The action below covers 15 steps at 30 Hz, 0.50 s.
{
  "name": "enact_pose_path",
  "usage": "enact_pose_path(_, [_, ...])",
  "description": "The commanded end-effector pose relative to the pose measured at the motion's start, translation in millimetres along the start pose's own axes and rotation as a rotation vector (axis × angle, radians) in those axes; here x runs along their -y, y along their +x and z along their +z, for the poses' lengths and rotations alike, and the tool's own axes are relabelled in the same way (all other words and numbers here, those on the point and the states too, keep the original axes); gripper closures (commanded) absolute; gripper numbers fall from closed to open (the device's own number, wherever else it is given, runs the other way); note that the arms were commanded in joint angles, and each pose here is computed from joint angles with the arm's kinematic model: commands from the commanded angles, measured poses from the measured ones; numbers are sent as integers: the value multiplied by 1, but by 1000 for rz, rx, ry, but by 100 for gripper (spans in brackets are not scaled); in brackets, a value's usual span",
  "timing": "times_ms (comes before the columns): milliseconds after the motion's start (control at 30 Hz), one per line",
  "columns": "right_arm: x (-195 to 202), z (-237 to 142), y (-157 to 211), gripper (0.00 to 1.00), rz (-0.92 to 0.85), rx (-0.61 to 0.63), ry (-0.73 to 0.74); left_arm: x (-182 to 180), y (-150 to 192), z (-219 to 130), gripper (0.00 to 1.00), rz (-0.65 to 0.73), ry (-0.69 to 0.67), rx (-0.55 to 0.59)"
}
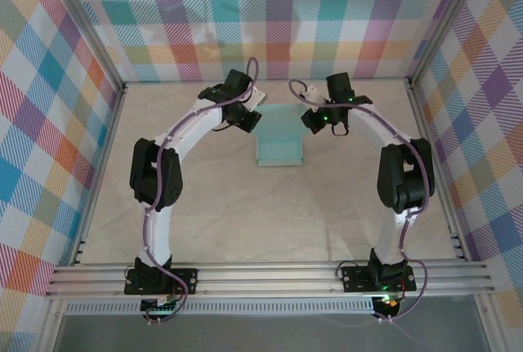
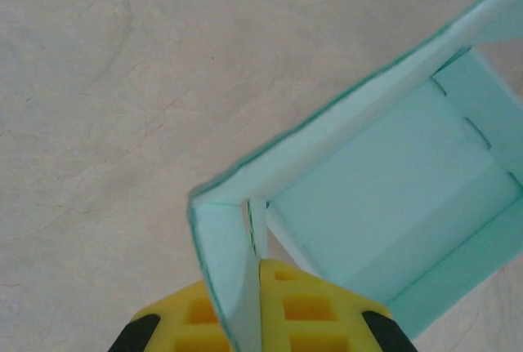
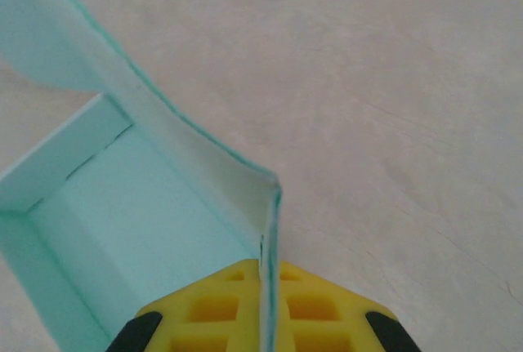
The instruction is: Fold the paper box
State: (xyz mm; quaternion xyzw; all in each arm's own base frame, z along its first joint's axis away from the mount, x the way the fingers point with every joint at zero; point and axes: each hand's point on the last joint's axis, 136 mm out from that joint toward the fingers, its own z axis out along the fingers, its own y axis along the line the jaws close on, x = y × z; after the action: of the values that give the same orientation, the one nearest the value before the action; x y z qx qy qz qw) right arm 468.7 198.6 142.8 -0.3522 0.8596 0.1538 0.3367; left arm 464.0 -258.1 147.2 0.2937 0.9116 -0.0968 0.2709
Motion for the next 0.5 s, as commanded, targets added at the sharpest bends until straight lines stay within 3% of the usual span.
enact_pose_path(0, [-14,-9,-43,100,61,149,72,34,-31,-16,100,-58,36,130])
enact_pose_path(233, [-14,-7,-29,100,280,173,200,40,-34,-8,100,-221,11,208])
enact_pose_path(467, [-20,-14,-20,100,409,310,315,33,-44,-15,100,-272,-70,366])
